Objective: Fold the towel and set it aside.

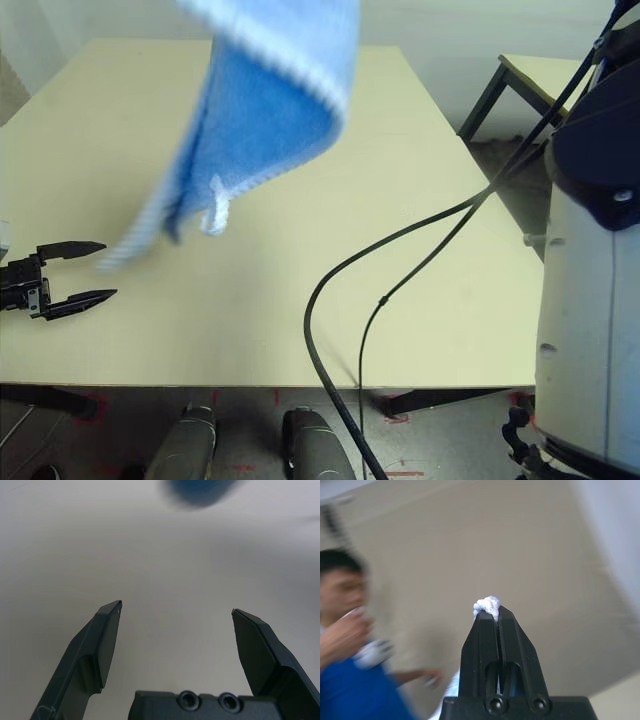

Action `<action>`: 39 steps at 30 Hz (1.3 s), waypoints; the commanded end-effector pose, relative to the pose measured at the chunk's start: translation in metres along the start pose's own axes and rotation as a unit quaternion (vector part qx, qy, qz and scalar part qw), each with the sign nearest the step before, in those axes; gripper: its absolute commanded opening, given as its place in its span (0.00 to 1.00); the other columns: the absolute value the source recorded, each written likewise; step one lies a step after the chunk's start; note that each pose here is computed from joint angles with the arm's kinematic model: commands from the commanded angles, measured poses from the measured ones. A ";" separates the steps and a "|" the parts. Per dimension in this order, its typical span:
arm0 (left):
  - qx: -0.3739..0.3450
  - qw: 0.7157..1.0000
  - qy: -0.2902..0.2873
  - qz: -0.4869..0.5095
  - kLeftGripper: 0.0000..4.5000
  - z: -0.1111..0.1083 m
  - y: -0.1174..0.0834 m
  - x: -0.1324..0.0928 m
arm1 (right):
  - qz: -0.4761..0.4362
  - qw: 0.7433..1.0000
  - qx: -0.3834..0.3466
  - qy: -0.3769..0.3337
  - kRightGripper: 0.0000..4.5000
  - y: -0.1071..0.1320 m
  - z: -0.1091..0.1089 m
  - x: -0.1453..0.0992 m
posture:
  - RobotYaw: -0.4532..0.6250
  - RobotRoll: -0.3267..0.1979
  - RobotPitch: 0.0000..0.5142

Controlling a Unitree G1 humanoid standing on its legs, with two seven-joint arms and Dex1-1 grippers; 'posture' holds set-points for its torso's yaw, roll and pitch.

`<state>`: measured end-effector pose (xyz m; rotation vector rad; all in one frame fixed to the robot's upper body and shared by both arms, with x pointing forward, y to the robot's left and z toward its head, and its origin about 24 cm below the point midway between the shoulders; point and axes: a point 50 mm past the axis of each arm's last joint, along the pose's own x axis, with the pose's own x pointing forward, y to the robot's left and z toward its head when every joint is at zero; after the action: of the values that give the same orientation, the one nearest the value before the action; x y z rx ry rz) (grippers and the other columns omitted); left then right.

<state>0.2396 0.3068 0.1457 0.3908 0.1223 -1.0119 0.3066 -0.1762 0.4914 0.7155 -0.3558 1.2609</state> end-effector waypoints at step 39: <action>0.040 0.999 0.002 0.001 1.00 0.018 0.006 0.006 | -0.305 0.933 0.068 0.180 0.01 -0.101 -0.110 -0.034 | 0.52 0.62 0.24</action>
<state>0.2455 0.3035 0.1652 0.4587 0.0771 -0.9961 0.3746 -0.1413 0.3610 0.6697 0.2663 0.8551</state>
